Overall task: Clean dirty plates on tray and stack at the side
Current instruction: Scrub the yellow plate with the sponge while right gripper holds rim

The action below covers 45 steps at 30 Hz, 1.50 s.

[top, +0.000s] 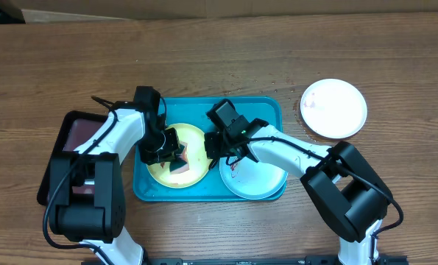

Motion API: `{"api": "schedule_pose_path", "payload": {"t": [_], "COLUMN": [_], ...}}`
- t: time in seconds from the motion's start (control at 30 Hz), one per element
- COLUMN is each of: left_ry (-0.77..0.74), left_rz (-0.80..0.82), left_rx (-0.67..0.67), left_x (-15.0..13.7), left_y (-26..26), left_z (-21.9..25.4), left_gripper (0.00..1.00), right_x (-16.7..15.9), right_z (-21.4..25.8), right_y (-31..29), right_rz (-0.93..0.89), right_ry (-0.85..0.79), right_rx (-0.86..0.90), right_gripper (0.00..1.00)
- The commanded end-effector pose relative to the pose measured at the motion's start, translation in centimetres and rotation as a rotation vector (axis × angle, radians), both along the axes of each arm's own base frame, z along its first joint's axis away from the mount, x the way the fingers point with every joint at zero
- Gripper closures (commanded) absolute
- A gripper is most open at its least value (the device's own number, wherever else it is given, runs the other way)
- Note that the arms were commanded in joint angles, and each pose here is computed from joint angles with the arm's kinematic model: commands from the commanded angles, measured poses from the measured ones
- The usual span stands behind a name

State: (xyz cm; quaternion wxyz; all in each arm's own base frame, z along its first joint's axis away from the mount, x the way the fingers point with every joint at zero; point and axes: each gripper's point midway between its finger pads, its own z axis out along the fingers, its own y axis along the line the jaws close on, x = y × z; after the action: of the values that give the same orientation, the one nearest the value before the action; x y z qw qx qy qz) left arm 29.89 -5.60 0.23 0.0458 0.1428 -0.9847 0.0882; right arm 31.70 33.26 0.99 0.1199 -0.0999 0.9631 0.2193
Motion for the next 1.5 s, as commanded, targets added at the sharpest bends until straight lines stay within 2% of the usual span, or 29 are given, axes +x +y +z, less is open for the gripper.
{"api": "schedule_pose_path", "payload": {"t": [0.0, 0.23, 0.43, 0.5, 0.63, 0.77, 0.8, 0.87, 1.07, 1.13, 1.2, 1.23, 1.33, 1.4, 1.47], "left_ry": [0.049, 0.01, -0.042, -0.054, -0.116, -0.185, -0.19, -0.173, -0.091, -0.044, 0.002, 0.039, 0.088, 0.102, 0.1], "left_rz": [0.059, 0.067, 0.087, 0.088, -0.041, -0.183, -0.202, -0.212, -0.178, -0.142, -0.108, -0.076, 0.027, 0.123, 0.184], "left_rx": [0.531, 0.627, 0.572, 0.476, 0.094, -0.261, -0.32, -0.353, -0.247, -0.154, -0.006, 0.153, 0.468, 0.604, 0.687], "left_x": [-1.1, 0.8, 3.8, 4.7, 6.7, 7.1, 6.8, 6.2, 3.8, 2.6, 1.5, 0.5, -0.9, -1.6, -1.9], "left_y": [9.7, 11.1, 10.2, 8.6, 2.1, -3.8, -4.8, -5.5, -4.2, -2.7, -0.1, 2.6, 7.8, 9.8, 11.0], "left_z": [-1.8, 0.8, 4.7, 5.8, 6.9, 8.2, 8.4, 8.1, 4.1, 2.4, 0.9, 0.1, 0.6, 1.5, 2.2], "left_gripper": [0.96, 0.96, 0.96, 0.96, 0.96, 0.96, 0.96, 0.96, 0.96, 0.96, 0.96, 0.96, 0.96, 0.96, 0.96], "right_x": [0.8, 0.8, 0.8, 0.8, 0.8, 0.8, 0.8, 0.8, 0.9, 0.9, 0.9, 0.9, 0.9, 0.9, 0.9], "right_z": [-0.2, -0.2, -0.2, -0.2, -0.2, -0.2, -0.2, -0.2, -0.2, -0.2, -0.2, -0.2, -0.2, -0.2, -0.2], "right_y": [-0.5, -0.5, -0.5, -0.5, -0.5, -0.5, -0.5, -0.5, -0.5, -0.5, -0.5, -0.5, -0.5, -0.5, -0.5], "right_rz": [-0.016, -0.016, -0.016, -0.016, -0.017, -0.016, -0.016, -0.016, -0.016, -0.016, -0.016, -0.016, -0.016, -0.016, -0.009], "right_ry": [-0.017, -0.017, -0.017, -0.017, -0.017, -0.017, -0.017, -0.018, -0.019, -0.019, -0.019, -0.019, -0.02, -0.019, -0.023], "right_rx": [-0.026, -0.027, -0.026, -0.026, -0.026, -0.026, -0.026, -0.026, -0.024, -0.024, -0.024, -0.025, -0.024, -0.024, -0.025], "right_gripper": [0.95, 0.96, 0.96, 0.96, 0.96, 0.96, 0.96, 0.96, 0.96, 0.96, 0.96, 0.96, 0.96, 0.96, 0.96]}}
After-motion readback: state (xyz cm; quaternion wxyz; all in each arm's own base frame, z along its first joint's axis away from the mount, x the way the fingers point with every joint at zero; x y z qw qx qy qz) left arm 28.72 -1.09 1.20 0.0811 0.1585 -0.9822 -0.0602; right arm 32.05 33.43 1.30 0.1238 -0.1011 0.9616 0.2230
